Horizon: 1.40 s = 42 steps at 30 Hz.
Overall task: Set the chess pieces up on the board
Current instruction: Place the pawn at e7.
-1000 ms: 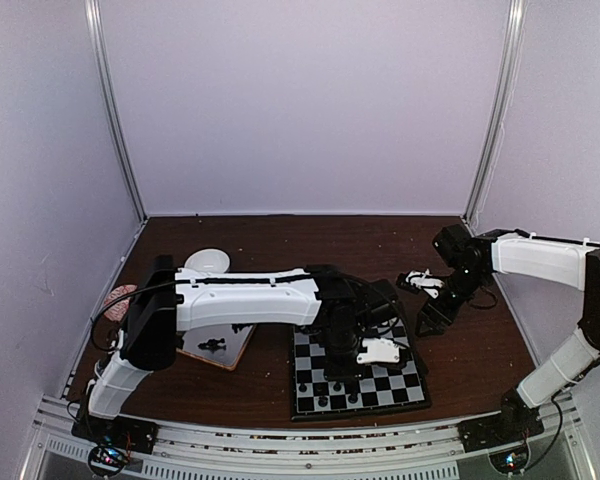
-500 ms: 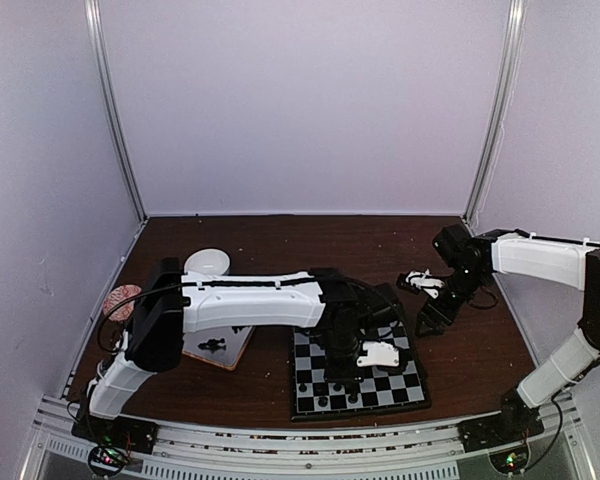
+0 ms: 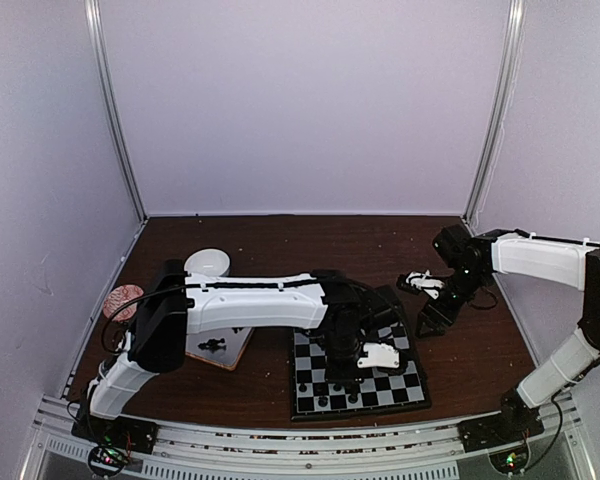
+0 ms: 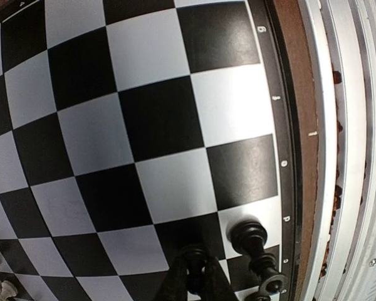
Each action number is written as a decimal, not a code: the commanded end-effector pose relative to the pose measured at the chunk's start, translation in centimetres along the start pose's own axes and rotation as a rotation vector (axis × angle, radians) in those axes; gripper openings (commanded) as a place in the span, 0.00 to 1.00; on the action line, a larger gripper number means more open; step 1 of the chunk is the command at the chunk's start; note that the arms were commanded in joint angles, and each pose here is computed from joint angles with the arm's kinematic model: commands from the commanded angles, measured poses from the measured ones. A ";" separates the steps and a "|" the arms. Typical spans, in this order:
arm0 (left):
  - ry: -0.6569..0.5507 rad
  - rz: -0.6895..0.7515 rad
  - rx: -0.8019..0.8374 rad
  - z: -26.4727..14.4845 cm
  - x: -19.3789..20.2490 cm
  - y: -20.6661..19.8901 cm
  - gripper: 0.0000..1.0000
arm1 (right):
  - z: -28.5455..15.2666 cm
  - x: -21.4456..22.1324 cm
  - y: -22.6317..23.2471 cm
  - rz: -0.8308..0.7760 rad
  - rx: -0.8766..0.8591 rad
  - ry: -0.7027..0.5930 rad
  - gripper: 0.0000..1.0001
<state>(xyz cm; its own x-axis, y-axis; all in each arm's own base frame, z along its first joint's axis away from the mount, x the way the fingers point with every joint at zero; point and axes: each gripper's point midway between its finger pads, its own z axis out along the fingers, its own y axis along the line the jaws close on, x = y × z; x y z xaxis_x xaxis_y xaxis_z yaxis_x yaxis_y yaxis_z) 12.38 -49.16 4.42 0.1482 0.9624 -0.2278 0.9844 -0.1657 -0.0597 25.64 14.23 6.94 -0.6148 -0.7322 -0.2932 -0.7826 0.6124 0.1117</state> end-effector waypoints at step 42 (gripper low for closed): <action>-0.252 -0.080 -0.314 -17.9 1.8 2.8 0.22 | 0.2 -0.2 0.0 -0.007 -0.018 0.019 0.77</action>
<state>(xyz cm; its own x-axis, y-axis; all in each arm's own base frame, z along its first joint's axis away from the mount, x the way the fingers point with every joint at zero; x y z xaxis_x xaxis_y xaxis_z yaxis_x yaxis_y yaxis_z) 15.67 -45.94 19.02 0.1564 0.8989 -0.4092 0.9786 -0.0851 0.1873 25.45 14.17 6.44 -0.6200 -0.7351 -0.2743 -0.7808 0.6124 0.1235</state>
